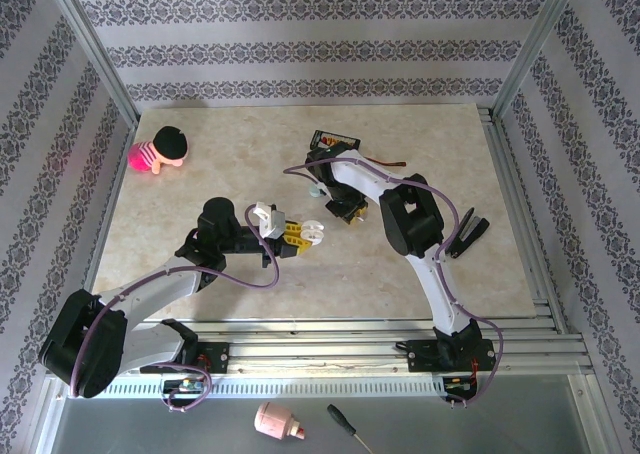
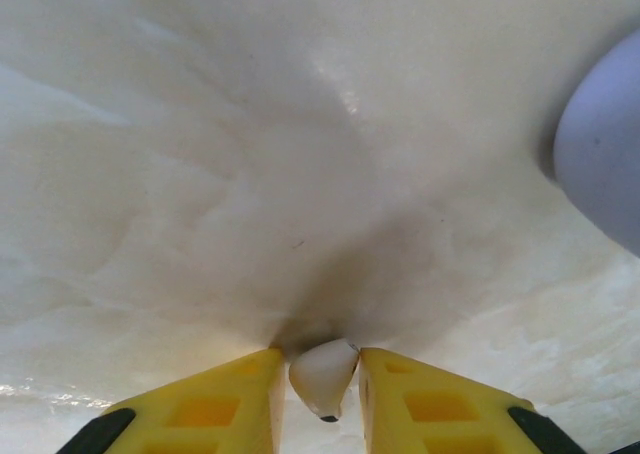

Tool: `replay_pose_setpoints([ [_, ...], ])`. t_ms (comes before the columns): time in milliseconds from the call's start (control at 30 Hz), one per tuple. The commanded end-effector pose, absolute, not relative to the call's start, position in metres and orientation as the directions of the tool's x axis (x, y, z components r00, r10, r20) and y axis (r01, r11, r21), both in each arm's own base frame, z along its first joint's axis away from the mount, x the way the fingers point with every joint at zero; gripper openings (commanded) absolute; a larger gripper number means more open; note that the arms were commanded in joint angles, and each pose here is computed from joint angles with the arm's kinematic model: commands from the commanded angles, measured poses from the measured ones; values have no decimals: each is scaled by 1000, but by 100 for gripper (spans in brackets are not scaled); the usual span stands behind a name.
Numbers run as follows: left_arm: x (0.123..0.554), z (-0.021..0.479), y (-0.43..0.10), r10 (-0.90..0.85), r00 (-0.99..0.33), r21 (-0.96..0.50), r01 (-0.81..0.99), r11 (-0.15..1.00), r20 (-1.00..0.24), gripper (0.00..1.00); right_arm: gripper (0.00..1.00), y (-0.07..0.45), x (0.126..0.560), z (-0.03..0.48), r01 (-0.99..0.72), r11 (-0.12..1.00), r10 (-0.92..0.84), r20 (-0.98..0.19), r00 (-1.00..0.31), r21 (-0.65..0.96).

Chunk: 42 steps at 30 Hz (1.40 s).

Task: Insert wireless bluetooth earbuds into charging case

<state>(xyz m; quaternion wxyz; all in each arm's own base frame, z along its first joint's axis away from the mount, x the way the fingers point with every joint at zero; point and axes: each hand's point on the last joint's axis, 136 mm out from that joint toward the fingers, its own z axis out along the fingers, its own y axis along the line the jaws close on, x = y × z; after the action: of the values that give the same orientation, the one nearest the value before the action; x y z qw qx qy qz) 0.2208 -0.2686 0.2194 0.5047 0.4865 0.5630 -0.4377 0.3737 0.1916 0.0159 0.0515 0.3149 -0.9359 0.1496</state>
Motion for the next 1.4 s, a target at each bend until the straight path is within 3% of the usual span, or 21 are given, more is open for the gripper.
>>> replay_pose_setpoints([
  [0,218,228,-266,75,20,30,992,126,-997,0,23,192,376,9,-605,753,-572,198,-796,-259],
  [233,222,229,-265,62,36,45,987,152,-997,0,19,196,375,34,-572,782,-567,97,-818,-249],
  [700,237,237,-263,-31,47,40,979,199,-998,0,19,238,357,142,-553,833,-499,-393,-772,29],
  [967,255,232,-261,1,23,22,961,277,-1000,0,19,270,335,229,-647,705,-324,-679,-659,292],
  [1367,300,236,-239,25,61,65,833,550,-998,0,18,296,289,297,-779,487,-234,-800,-553,395],
])
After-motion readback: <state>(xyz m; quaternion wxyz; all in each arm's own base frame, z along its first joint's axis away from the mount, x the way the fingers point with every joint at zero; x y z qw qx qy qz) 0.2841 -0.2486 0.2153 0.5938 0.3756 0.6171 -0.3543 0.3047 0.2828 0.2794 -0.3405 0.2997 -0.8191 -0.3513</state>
